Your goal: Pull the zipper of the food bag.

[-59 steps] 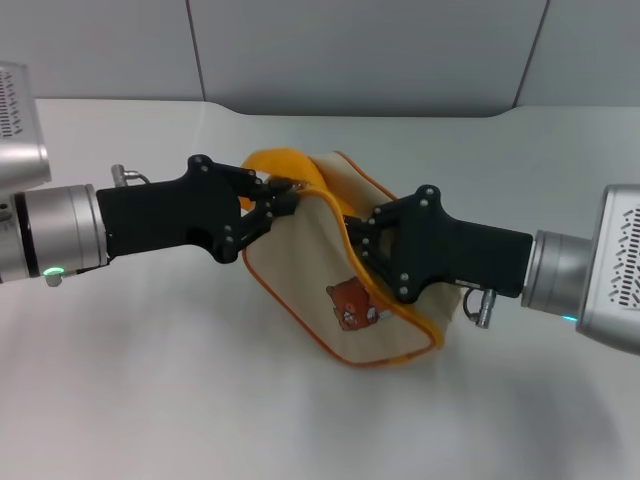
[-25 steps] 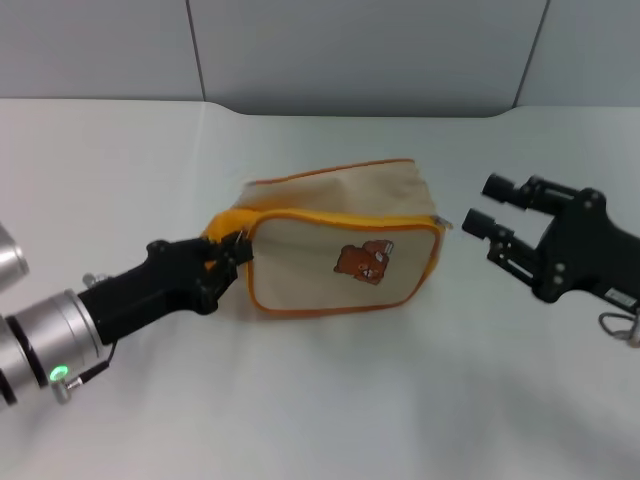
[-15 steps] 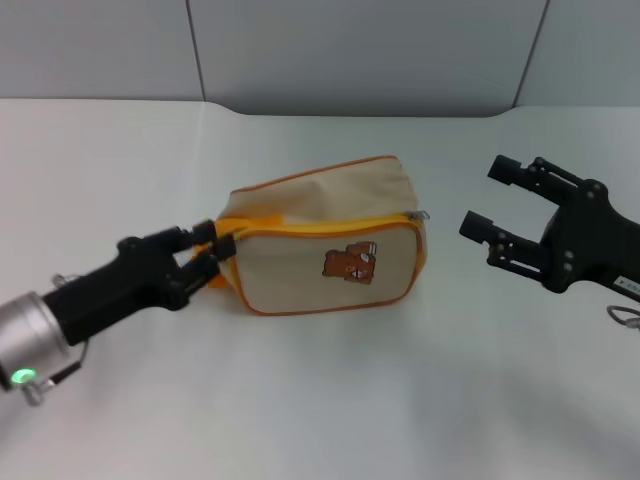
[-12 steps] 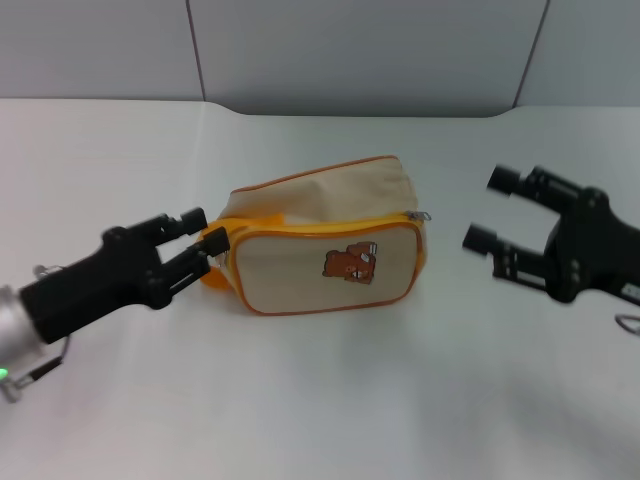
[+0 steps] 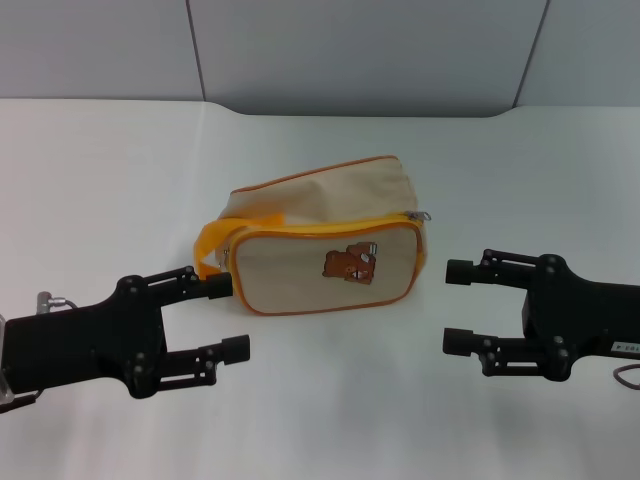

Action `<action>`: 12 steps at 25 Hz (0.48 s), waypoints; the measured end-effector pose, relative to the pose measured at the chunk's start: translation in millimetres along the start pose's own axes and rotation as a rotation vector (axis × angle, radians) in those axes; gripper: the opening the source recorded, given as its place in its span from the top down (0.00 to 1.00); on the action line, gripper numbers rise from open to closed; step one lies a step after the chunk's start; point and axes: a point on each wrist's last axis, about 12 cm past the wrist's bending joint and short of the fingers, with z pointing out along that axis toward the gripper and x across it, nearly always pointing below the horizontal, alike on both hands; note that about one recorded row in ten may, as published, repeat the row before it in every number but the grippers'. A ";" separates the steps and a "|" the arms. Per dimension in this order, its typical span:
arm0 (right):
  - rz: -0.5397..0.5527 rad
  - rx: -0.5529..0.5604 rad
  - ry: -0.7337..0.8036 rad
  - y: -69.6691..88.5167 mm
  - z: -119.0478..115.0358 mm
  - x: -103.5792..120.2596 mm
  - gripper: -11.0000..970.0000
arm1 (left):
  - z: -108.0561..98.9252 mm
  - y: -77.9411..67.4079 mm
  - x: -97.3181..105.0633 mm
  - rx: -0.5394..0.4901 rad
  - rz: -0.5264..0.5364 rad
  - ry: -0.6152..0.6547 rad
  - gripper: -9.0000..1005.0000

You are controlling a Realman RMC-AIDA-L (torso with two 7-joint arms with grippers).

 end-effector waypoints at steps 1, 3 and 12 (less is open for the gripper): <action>0.000 -0.002 0.001 -0.1 0.4 -0.1 0.21 | 0.0 -0.1 0.1 0.005 -0.002 0.008 0.27; 0.002 -0.003 0.001 -0.1 0.8 -0.2 0.21 | -0.3 -0.3 0.2 0.009 -0.003 0.015 0.25; 0.003 -0.006 0.003 -0.6 1.3 -1.0 0.21 | -2.5 -2.2 1.8 0.013 0.000 0.021 0.23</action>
